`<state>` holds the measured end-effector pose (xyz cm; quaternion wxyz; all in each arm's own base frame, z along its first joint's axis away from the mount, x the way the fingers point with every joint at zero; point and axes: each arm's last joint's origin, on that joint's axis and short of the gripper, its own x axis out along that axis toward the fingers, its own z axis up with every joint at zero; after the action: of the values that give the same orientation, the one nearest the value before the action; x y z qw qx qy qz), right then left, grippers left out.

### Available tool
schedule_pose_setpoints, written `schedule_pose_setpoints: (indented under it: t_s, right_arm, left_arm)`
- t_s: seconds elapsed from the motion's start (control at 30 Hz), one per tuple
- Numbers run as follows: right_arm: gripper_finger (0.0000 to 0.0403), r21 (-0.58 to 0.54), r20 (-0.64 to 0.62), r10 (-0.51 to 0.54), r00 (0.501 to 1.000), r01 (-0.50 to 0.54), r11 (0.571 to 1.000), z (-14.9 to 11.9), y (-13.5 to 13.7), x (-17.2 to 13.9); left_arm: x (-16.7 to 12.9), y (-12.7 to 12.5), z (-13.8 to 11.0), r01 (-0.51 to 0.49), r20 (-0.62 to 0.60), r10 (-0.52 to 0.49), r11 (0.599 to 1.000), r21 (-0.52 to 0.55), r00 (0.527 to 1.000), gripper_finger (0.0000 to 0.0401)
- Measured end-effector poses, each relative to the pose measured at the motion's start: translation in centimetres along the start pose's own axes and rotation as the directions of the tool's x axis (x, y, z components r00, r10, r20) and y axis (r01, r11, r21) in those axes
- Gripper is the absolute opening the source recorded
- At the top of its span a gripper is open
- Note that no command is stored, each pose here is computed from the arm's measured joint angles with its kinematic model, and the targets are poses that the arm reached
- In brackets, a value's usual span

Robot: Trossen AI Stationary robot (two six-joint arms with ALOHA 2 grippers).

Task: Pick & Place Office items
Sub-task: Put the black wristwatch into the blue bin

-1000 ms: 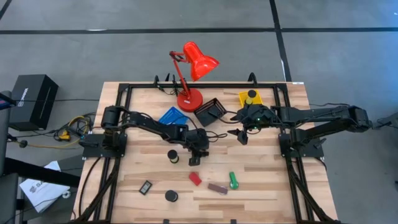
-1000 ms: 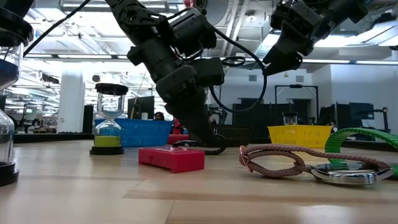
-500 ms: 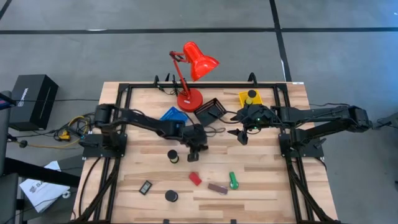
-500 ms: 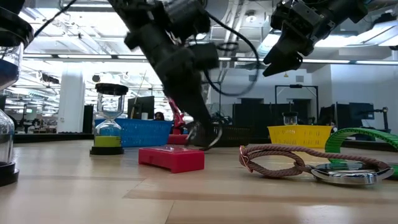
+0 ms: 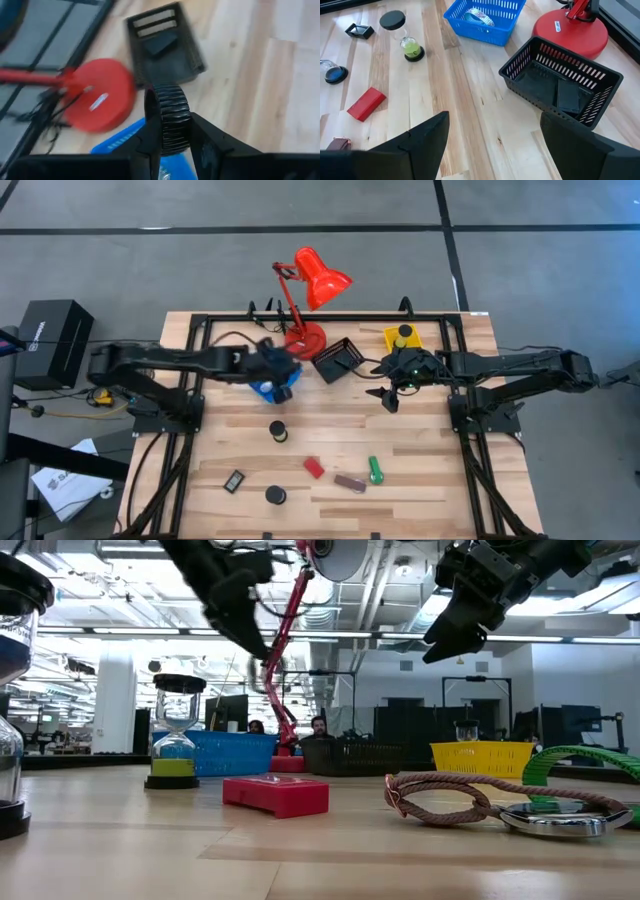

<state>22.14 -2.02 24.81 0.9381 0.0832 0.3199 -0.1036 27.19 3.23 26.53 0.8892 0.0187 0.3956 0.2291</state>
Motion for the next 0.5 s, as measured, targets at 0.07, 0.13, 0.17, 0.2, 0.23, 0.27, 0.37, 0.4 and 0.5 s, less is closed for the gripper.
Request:
schedule_pose_setpoints:
  t_s: [0.07, 0.13, 0.17, 0.2, 0.23, 0.27, 0.37, 0.4, 0.5]
  right_arm:
    - [0.0304, 0.000, 0.000, 0.000, 1.000, 0.000, 1.000, 0.0, 0.0, 0.0]
    - [0.0304, 0.000, 0.001, 0.000, 1.000, 0.000, 1.000, 0.0, 0.0, 0.0]
    - [0.0304, 0.000, 0.001, 0.000, 1.000, 0.000, 1.000, 0.0, 0.0, 0.0]
    - [0.0304, 0.000, 0.002, 0.000, 1.000, 0.000, 1.000, 0.0, 0.0, 0.0]
    - [0.0304, 0.000, 0.001, 0.000, 1.000, 0.000, 1.000, 0.0, 0.0, 0.0]
    - [0.0304, 0.000, 0.002, 0.000, 1.000, 0.000, 1.000, 0.0, 0.0, 0.0]
    - [0.0304, 0.001, 0.005, 0.000, 1.000, 0.000, 1.000, 0.0, 0.0, 0.0]
    - [0.0304, 0.001, 0.007, 0.001, 1.000, -0.001, 1.000, 0.1, 0.0, 0.0]
    - [0.0304, 0.003, 0.012, -0.001, 1.000, 0.001, 1.000, 0.1, -0.1, 0.0]
  left_arm:
    - [-0.5, 0.9, -1.2, -0.024, 0.001, 0.024, 0.998, -0.061, 1.000, 0.0079]
    - [-0.7, 1.6, -2.6, -0.040, -0.011, 0.039, 0.993, -0.110, 0.999, 0.0075]
    - [-0.5, 1.9, -3.4, -0.050, -0.029, 0.047, 0.991, -0.126, 0.998, 0.0073]
    - [-0.4, 2.1, -4.1, -0.057, -0.034, 0.052, 0.987, -0.148, 0.998, 0.0072]
    - [-0.3, 2.2, -4.9, -0.063, -0.045, 0.056, 0.984, -0.165, 0.997, 0.0071]
    - [-0.1, 2.3, -5.6, -0.071, -0.056, 0.062, 0.982, -0.176, 0.997, 0.0071]
    - [0.7, 2.2, -7.1, -0.074, -0.051, 0.065, 0.976, -0.206, 0.997, 0.0075]
    - [1.0, 2.1, -7.4, -0.070, -0.037, 0.063, 0.975, -0.212, 0.997, 0.0076]
    - [1.6, 2.0, -7.9, -0.064, -0.018, 0.062, 0.973, -0.220, 0.998, 0.0075]
